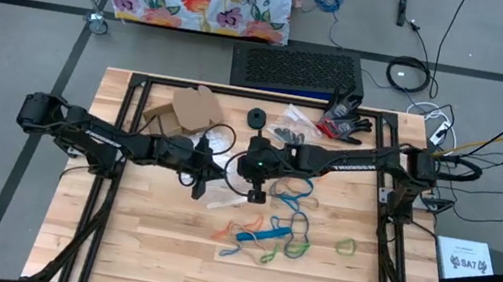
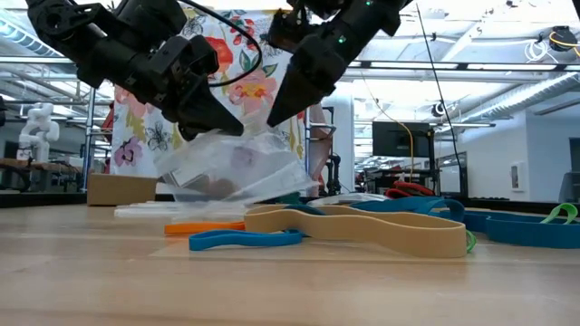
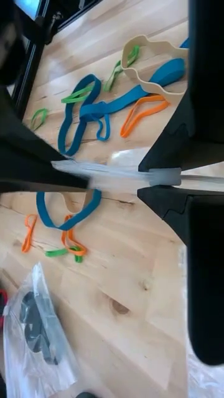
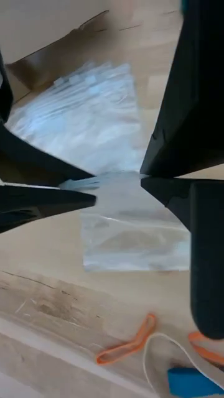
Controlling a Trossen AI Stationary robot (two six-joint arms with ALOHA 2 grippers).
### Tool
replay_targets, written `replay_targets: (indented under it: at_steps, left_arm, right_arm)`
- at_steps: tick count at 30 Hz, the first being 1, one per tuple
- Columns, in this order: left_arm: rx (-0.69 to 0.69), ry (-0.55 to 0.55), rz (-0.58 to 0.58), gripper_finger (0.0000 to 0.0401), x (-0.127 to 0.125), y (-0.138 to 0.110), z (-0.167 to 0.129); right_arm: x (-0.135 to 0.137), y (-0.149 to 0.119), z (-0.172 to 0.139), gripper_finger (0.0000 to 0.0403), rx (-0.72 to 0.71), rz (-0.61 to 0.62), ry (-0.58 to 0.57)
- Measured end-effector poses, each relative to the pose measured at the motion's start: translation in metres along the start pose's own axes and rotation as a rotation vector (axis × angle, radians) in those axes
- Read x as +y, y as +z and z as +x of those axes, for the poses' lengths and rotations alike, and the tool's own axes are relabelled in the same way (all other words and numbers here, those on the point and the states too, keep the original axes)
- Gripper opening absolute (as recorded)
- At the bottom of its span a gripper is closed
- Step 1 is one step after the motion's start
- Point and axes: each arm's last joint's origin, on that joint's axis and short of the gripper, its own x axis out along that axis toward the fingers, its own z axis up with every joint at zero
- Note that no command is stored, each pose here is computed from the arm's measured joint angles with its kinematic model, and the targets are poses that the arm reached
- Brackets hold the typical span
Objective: Sort rubber bands
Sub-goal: Open the transparent zip bag
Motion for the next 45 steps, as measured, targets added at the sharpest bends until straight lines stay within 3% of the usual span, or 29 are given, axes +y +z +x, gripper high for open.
replay_targets:
  at_steps: [5, 13, 20, 30, 45]
  left_arm:
    - [0.005, 0.001, -0.005, 0.0044, 0.000, -0.001, 0.000]
    - [0.008, -0.005, -0.008, 0.0045, 0.000, -0.001, 0.000]
    - [0.006, -0.004, -0.008, 0.0045, 0.000, -0.001, 0.000]
    - [0.004, -0.005, -0.007, 0.0045, 0.000, -0.001, 0.000]
    - [0.000, -0.005, -0.007, 0.0045, 0.000, 0.000, 0.000]
  right_arm:
    - [-0.001, 0.000, -0.010, 0.0000, 0.021, 0.017, -0.024]
    - [-0.001, 0.009, -0.008, 0.0002, -0.073, -0.018, -0.033]
    - [0.002, 0.009, -0.007, 0.0045, -0.083, -0.018, 0.044]
    - [0.000, 0.008, -0.007, 0.0114, -0.077, -0.002, 0.050]
    - [-0.008, 0.009, -0.008, 0.0123, -0.096, 0.008, 0.032]
